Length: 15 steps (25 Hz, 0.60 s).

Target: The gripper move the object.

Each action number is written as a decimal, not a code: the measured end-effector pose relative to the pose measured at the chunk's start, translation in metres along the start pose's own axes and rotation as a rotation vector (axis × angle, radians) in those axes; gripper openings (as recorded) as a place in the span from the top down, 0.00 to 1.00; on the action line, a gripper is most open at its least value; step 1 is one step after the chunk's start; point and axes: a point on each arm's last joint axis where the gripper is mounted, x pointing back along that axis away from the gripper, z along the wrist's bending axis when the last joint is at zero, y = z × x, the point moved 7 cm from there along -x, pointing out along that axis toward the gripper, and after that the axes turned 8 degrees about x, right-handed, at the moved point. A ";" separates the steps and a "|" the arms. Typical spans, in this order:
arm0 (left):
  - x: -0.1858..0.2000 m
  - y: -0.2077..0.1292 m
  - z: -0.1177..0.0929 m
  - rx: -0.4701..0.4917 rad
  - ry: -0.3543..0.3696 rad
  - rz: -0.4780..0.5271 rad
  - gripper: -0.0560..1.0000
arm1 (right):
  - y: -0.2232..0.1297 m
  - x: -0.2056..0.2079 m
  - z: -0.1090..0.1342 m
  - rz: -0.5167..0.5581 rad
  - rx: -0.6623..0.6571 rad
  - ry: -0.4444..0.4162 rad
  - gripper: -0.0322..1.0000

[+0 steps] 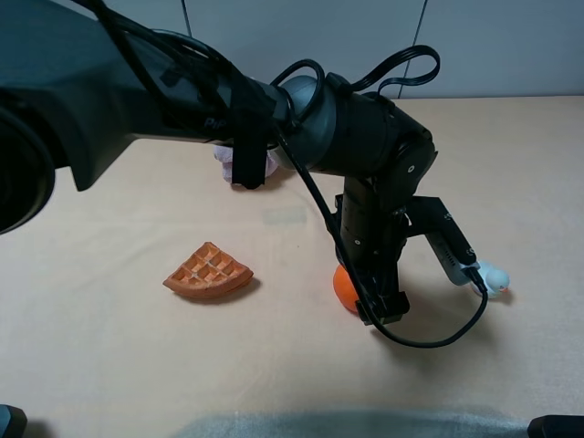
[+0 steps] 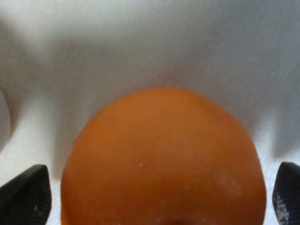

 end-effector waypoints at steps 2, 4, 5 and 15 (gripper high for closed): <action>0.002 0.000 0.000 0.000 0.000 0.000 0.06 | 0.000 0.000 0.000 0.000 0.000 0.000 0.30; 0.008 0.001 0.000 -0.001 0.000 -0.003 0.06 | 0.000 0.000 0.000 0.000 0.000 0.000 0.30; 0.013 0.002 0.000 -0.001 0.000 -0.009 0.06 | 0.000 0.000 0.000 0.000 0.000 0.000 0.30; 0.051 0.008 -0.001 -0.007 0.002 -0.013 0.06 | 0.000 0.000 0.000 0.000 0.000 0.000 0.30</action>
